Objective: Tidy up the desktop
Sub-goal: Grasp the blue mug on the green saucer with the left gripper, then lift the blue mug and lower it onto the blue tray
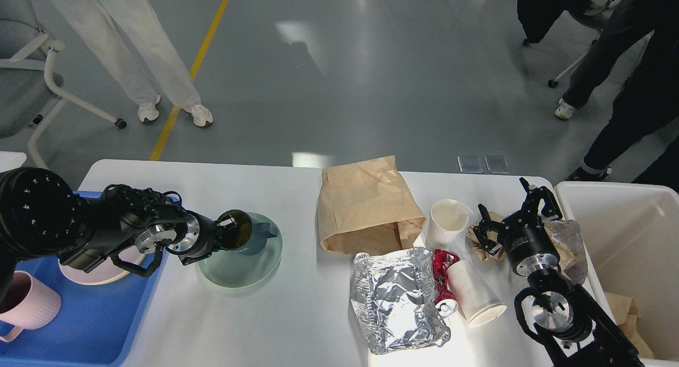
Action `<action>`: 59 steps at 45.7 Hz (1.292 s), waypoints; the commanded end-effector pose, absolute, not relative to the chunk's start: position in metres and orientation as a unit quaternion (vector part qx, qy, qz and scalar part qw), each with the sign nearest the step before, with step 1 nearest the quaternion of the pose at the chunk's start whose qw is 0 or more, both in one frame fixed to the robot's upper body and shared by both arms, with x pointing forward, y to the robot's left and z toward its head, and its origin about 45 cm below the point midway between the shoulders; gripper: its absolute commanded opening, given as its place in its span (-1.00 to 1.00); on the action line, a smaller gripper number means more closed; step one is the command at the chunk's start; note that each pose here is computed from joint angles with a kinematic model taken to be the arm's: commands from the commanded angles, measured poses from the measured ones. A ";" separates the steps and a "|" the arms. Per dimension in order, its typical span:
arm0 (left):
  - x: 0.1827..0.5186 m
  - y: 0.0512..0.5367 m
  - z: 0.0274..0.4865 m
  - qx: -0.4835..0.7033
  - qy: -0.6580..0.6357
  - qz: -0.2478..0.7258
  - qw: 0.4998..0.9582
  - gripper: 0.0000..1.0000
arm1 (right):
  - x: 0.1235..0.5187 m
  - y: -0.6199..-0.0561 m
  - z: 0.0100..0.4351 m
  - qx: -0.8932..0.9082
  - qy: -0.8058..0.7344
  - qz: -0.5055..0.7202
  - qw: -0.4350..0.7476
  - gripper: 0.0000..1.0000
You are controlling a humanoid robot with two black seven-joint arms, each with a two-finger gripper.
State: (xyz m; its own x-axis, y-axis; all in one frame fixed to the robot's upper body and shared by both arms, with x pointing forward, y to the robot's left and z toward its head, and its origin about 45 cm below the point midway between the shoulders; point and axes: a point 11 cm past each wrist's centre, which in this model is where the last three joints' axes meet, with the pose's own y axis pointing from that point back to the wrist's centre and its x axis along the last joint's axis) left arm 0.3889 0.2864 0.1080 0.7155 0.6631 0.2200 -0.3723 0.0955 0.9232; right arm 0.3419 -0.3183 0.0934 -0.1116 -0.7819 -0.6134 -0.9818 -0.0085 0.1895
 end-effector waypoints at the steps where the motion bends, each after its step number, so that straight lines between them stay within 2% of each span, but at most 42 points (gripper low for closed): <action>1: 0.390 0.283 0.111 0.571 0.125 0.346 0.734 -1.00 | 0.342 -0.319 0.093 -0.645 0.684 0.297 0.168 1.00; 5: 0.391 0.280 0.117 0.573 0.127 0.329 0.740 -1.00 | 0.342 -0.318 0.093 -0.645 0.684 0.297 0.168 1.00; 9: 0.396 0.286 0.146 0.588 0.130 0.314 0.734 -1.00 | 0.342 -0.318 0.093 -0.645 0.684 0.297 0.168 1.00; 11: 0.394 0.300 0.176 0.614 0.135 0.302 0.717 -1.00 | 0.342 -0.318 0.093 -0.645 0.684 0.297 0.168 1.00; 19: 0.396 0.303 0.279 0.660 0.078 0.276 0.694 -1.00 | 0.342 -0.319 0.093 -0.645 0.684 0.297 0.168 1.00; 27: 0.365 0.287 0.367 0.692 0.000 0.244 0.680 -1.00 | 0.342 -0.318 0.093 -0.645 0.684 0.297 0.168 1.00; 32: 0.340 0.275 0.401 0.697 -0.015 0.220 0.683 -1.00 | 0.342 -0.319 0.093 -0.645 0.684 0.297 0.168 1.00; 39: 0.316 0.271 0.432 0.698 0.004 0.186 0.691 -1.00 | 0.342 -0.319 0.093 -0.645 0.684 0.297 0.168 1.00; 47: 0.302 0.278 0.453 0.701 -0.006 0.204 0.684 -1.00 | 0.342 -0.319 0.093 -0.645 0.684 0.297 0.168 1.00; 59: 0.304 0.295 0.437 0.718 -0.012 0.199 0.667 -1.00 | 0.342 -0.319 0.093 -0.645 0.684 0.297 0.168 1.00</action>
